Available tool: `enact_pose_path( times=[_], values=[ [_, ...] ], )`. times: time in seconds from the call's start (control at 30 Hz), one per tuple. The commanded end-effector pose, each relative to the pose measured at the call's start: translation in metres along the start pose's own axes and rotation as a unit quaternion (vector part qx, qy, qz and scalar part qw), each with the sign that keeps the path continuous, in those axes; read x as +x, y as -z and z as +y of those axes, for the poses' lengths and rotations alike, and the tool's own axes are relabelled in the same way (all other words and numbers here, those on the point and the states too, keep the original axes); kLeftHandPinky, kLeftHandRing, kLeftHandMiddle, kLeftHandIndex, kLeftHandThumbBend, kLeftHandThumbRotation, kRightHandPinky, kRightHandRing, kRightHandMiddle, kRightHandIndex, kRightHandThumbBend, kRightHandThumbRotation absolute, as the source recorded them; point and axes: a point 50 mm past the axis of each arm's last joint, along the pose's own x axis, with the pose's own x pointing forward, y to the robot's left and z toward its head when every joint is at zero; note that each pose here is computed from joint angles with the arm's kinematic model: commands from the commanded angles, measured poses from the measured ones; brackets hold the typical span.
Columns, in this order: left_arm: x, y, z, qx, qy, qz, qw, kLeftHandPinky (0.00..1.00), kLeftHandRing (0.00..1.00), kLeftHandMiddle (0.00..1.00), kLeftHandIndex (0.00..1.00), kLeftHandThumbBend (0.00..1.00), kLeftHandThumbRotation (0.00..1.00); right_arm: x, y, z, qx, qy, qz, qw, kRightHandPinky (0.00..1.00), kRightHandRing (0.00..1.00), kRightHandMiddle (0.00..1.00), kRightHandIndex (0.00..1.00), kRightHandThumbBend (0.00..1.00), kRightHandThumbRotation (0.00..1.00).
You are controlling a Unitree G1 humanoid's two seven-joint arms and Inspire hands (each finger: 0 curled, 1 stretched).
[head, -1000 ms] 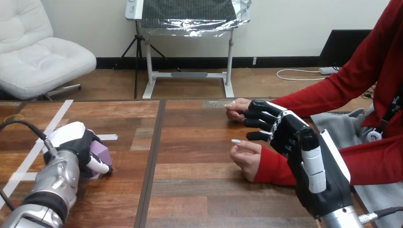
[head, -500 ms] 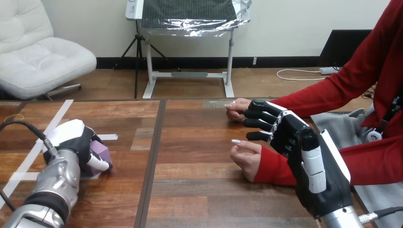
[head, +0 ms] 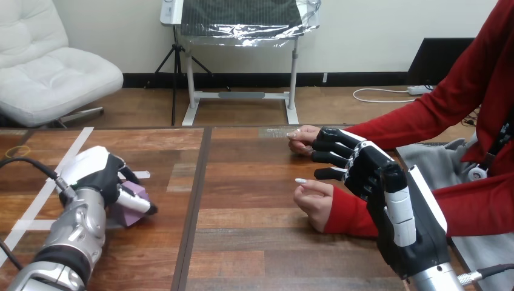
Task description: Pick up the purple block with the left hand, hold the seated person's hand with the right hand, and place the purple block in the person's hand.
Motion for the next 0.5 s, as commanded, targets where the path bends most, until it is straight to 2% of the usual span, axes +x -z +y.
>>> enact_pose_path(
  times=[0.0, 0.13, 0.47],
  values=[
    [0.0044, -0.0149, 0.0199, -0.013, -0.041, -0.029, 0.9986, 0.20, 0.28, 0.37, 0.53, 0.64, 0.00, 0.0132, -0.0183, -0.0030, -0.015, -0.007, -0.044, 0.9989, 0.70, 0.78, 0.79, 0.79, 0.86, 1.00],
    [0.0043, -0.0140, 0.0199, -0.015, -0.041, -0.027, 0.9987, 0.26, 0.34, 0.43, 0.53, 0.65, 0.00, 0.0131, -0.0184, -0.0028, -0.015, -0.006, -0.045, 0.9989, 0.70, 0.78, 0.79, 0.78, 0.85, 1.00],
    [0.0044, -0.0139, 0.0209, -0.018, -0.042, -0.027, 0.9986, 0.31, 0.40, 0.47, 0.52, 0.67, 0.00, 0.0134, -0.0188, -0.0025, -0.015, -0.009, -0.045, 0.9988, 0.70, 0.78, 0.79, 0.78, 0.84, 1.00]
  ],
)
